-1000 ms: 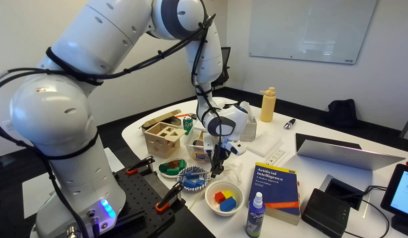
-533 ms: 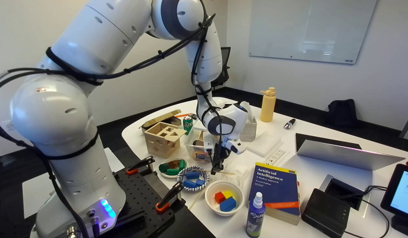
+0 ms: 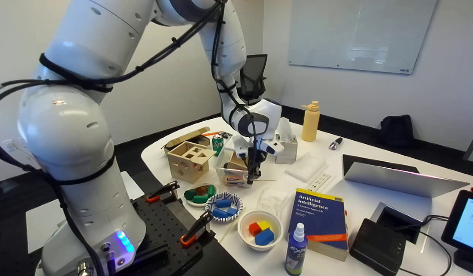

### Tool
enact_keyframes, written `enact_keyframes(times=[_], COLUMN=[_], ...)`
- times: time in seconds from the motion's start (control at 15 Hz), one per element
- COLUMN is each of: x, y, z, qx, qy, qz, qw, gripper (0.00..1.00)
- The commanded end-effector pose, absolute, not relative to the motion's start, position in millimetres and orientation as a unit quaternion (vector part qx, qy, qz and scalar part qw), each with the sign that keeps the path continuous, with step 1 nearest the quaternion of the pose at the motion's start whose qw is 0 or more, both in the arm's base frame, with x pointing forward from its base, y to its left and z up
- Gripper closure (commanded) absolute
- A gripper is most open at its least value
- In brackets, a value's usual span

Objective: Use the wooden stirrer to stir the black and white bowl.

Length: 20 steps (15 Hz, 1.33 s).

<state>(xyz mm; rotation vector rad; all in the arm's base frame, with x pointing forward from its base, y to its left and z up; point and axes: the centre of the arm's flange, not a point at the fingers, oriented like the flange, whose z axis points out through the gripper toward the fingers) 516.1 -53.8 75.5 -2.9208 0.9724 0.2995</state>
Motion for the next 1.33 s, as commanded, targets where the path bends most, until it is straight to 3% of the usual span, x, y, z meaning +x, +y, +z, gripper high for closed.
enact_keyframes(times=[0.0,0.47,0.8,0.87,1.13,1.27], x=[489,427,424,422,423,430], y=[-30,-12,-14,-12,-15,-7], z=[112,82,70,65,64,52], qx=[-0.945,-0.908,-0.895,-0.894,-0.892,-0.887], qy=[0.318,0.377,0.403,0.403,0.405,0.404], qz=[0.056,-0.049,-0.067,-0.067,-0.067,-0.073], qw=[-0.055,-0.177,-0.182,-0.186,-0.188,-0.211], gripper=[0.98,0.98,0.98,0.94,0.94,0.98])
